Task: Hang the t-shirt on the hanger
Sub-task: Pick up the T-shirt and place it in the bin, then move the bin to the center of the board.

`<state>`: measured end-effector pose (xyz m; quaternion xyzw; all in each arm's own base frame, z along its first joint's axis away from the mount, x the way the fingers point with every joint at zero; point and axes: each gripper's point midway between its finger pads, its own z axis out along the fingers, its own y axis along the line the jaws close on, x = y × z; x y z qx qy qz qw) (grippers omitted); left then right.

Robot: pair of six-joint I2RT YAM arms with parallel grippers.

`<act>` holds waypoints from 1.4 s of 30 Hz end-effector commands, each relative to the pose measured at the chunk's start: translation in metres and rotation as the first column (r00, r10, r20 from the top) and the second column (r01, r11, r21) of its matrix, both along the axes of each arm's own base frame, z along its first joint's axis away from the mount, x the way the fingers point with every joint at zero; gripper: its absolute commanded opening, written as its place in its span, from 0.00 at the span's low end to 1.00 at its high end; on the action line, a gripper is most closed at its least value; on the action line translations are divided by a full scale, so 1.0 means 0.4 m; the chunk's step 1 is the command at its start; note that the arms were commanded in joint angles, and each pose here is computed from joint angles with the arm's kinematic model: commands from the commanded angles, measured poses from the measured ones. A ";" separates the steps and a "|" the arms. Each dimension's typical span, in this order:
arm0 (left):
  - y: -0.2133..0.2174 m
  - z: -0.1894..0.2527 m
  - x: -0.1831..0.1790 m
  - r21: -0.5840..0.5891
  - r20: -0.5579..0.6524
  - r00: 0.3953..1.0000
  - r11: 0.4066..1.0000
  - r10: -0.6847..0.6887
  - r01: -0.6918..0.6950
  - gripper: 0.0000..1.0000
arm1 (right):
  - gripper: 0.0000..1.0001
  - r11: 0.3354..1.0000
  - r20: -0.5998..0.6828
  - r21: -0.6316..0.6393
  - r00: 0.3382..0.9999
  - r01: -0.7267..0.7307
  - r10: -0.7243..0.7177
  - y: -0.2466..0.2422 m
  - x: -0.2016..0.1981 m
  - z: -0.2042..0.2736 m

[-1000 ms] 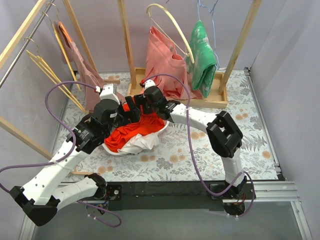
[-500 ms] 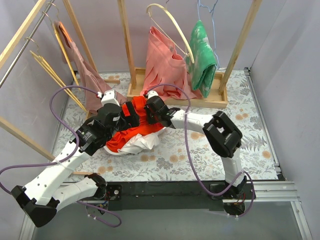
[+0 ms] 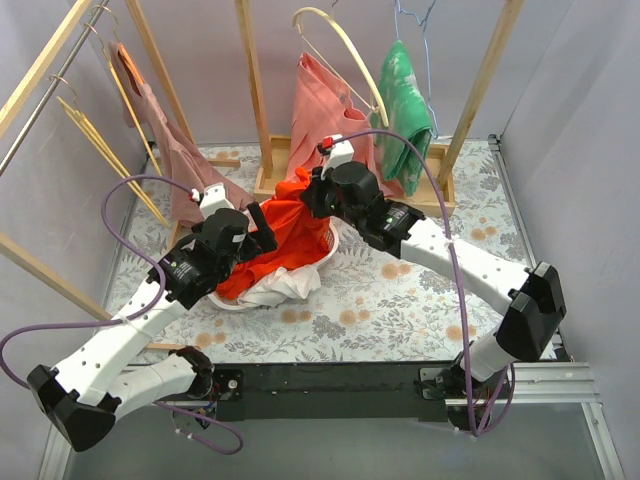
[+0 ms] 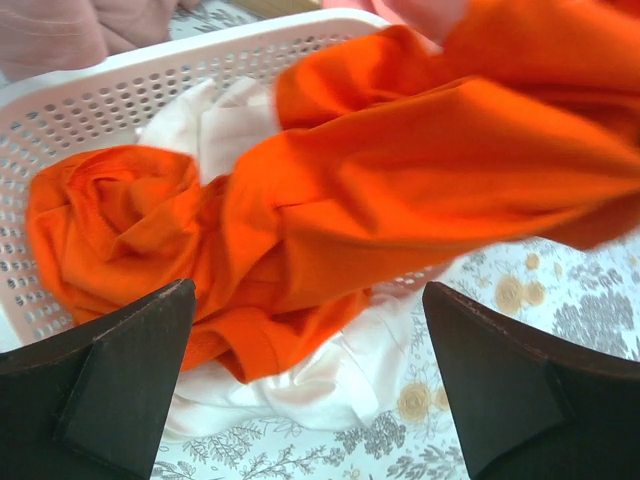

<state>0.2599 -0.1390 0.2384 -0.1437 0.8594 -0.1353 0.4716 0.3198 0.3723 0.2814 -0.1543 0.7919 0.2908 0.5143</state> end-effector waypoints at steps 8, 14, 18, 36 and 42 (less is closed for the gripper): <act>0.048 -0.057 0.041 -0.107 -0.045 0.986 0.981 0.159 -0.163 0.98 | 0.01 0.955 0.338 0.292 0.929 0.048 -0.150 -0.155 -0.056 0.534; 0.012 -0.096 0.099 -0.180 -0.091 0.985 0.970 0.149 -0.163 0.98 | 0.01 0.904 0.441 0.427 0.867 0.025 -0.232 -0.297 -0.154 0.746; 0.006 -0.135 0.120 -0.161 -0.116 0.980 0.970 0.163 -0.180 0.98 | 0.01 0.880 0.475 0.475 0.838 0.012 -0.268 -0.366 -0.202 0.815; -0.308 -0.292 0.226 -0.031 -0.164 0.966 0.980 -0.199 0.197 0.98 | 0.01 0.880 0.474 0.475 0.837 0.019 -0.274 -0.493 -0.298 0.804; -0.482 -0.396 0.180 -0.030 -0.256 0.913 0.947 -0.317 0.321 0.98 | 0.01 0.875 0.467 0.482 0.837 0.031 -0.287 -0.525 -0.317 0.798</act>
